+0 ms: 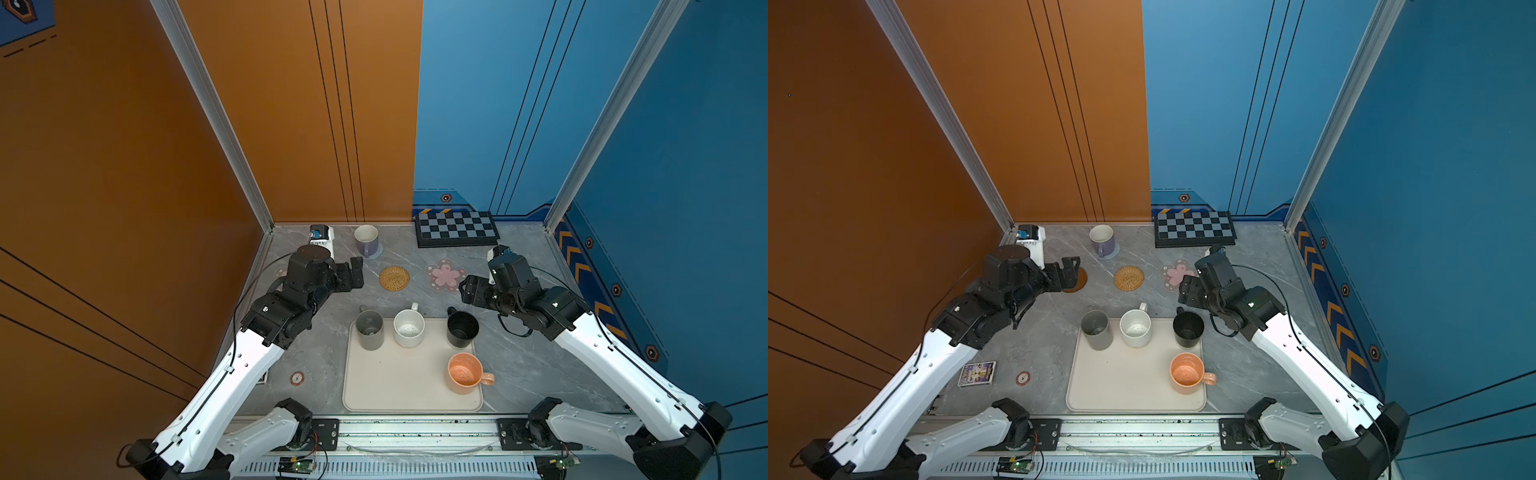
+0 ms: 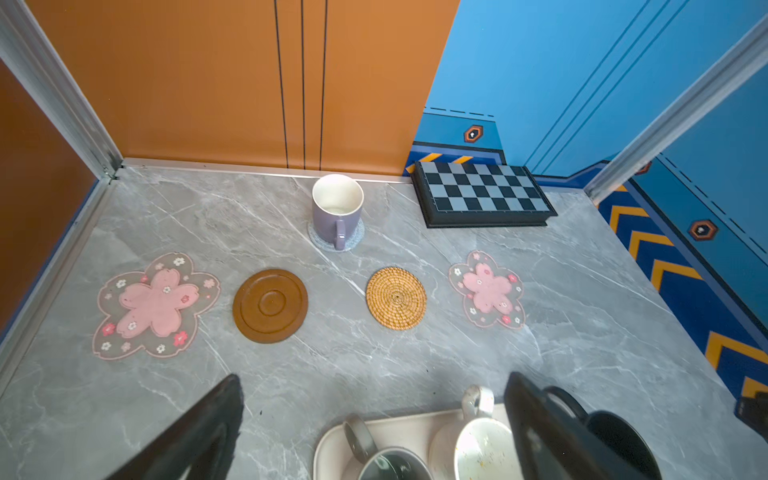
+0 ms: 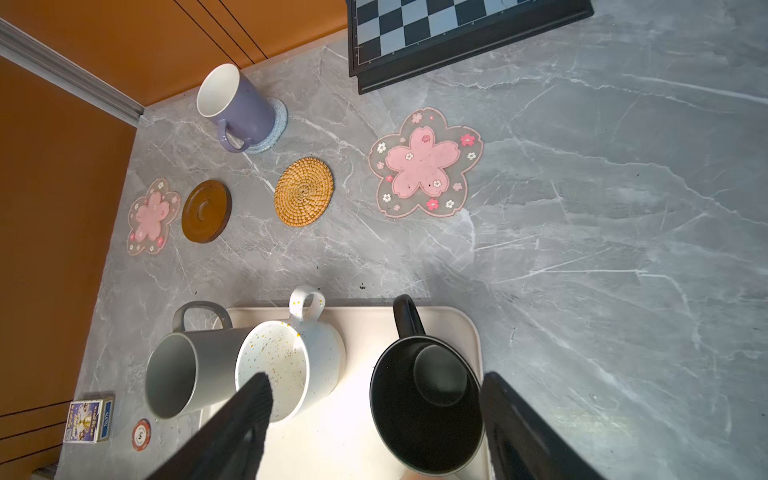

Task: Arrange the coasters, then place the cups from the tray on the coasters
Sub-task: 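Draw the left gripper back toward the robot while right gripper returns toward black mug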

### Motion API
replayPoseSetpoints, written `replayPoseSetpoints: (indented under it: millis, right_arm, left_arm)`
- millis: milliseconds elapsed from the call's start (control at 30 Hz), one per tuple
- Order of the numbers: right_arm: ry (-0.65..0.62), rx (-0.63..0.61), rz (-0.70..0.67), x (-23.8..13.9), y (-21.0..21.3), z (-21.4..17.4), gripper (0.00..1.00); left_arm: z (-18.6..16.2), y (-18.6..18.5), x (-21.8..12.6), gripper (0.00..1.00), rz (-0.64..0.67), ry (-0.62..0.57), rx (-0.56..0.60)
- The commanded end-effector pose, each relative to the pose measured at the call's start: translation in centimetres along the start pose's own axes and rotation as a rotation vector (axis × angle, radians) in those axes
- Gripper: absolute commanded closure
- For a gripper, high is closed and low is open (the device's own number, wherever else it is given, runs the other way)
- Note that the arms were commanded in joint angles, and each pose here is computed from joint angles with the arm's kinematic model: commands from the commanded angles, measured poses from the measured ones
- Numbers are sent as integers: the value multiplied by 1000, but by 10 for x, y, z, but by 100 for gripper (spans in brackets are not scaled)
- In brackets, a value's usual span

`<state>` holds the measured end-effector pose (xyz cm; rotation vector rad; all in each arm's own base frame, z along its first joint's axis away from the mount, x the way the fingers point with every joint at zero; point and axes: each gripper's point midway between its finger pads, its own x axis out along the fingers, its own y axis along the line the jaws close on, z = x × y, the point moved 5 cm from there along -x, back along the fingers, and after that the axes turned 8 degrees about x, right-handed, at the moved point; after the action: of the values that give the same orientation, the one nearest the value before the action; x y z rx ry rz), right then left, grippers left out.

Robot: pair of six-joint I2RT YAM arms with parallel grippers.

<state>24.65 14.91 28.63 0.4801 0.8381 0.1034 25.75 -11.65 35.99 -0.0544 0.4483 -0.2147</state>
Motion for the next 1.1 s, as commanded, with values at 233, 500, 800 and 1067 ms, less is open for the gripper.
replayPoseSetpoints:
  millis: [233, 500, 800, 1067]
  right_arm:
    - [-38, 20, -19, 3, -3, -15, 19]
    - [-13, -24, -76, 10, -8, -13, 18]
    - [4, -41, -105, 13, -9, -8, 18]
    - [69, -56, -125, 22, -12, -20, 18]
  left_arm:
    - [-40, -27, -14, 2, 154, -35, 127]
    - [-52, -26, 4, 2, 268, 18, 299]
    - [-57, 2, 7, 2, 371, 27, 216]
    - [-52, 26, 2, 2, 666, -36, 287]
